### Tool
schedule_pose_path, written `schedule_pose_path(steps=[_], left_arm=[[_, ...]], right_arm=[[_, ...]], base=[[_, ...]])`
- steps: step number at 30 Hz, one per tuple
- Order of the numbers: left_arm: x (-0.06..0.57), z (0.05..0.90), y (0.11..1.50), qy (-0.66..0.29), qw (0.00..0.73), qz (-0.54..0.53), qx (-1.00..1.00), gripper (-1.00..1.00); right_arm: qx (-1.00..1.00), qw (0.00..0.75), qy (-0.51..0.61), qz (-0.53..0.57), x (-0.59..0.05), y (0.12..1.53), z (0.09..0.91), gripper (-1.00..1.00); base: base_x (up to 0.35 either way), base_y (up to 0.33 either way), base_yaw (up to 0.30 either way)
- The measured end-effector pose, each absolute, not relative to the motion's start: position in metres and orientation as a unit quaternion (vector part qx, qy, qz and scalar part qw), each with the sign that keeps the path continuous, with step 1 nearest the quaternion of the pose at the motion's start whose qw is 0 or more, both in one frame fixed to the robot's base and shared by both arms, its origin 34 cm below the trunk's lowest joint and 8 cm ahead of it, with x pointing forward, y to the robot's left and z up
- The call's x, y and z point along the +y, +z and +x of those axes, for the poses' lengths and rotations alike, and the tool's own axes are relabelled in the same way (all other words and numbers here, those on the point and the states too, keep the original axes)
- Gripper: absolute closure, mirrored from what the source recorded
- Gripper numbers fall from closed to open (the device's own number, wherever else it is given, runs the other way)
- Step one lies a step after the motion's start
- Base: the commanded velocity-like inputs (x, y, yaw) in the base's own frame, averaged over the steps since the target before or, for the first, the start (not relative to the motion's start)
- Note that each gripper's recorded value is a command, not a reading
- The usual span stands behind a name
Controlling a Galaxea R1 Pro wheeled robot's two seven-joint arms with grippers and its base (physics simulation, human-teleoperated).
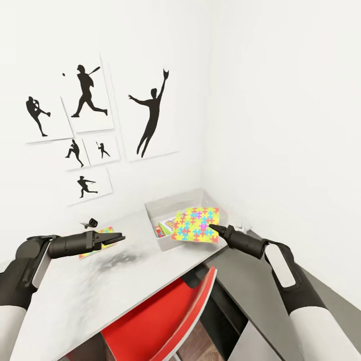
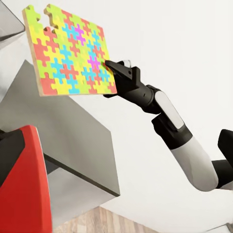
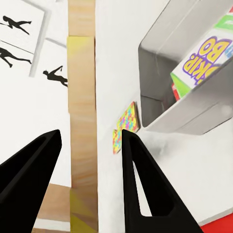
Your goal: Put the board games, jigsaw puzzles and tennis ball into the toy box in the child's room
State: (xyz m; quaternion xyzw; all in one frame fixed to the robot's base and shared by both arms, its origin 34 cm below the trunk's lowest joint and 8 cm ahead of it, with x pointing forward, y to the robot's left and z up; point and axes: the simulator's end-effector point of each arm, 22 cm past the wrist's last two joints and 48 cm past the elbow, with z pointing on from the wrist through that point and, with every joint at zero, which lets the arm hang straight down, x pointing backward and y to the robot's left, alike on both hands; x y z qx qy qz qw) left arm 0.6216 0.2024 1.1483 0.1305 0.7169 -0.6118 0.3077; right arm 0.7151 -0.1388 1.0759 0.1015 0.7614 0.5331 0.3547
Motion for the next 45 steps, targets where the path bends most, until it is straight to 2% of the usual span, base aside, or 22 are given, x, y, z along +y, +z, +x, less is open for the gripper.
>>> schedule_pose_path(steps=[11,28,45], left_arm=[[0.2027,0.6213,1.1489,-0.612,0.308,0.130,0.717,-1.00],[0.2041,0.6221,1.1495,-0.612,0.310,0.129,0.716,-1.00],[0.2034,0.6220,1.1492,-0.613,0.310,0.129,0.715,-1.00]], right_arm=[[0.761,0.356,0.533,0.101,-0.1387,1.0766,0.7147,1.00],[0.762,0.355,0.532,0.101,-0.1390,1.0754,0.7150,1.00],[0.762,0.355,0.533,0.102,-0.1393,1.0750,0.7150,1.00]], base=[[0.088,0.000,0.016],[0.235,0.047,0.253],[0.105,0.001,0.012]])
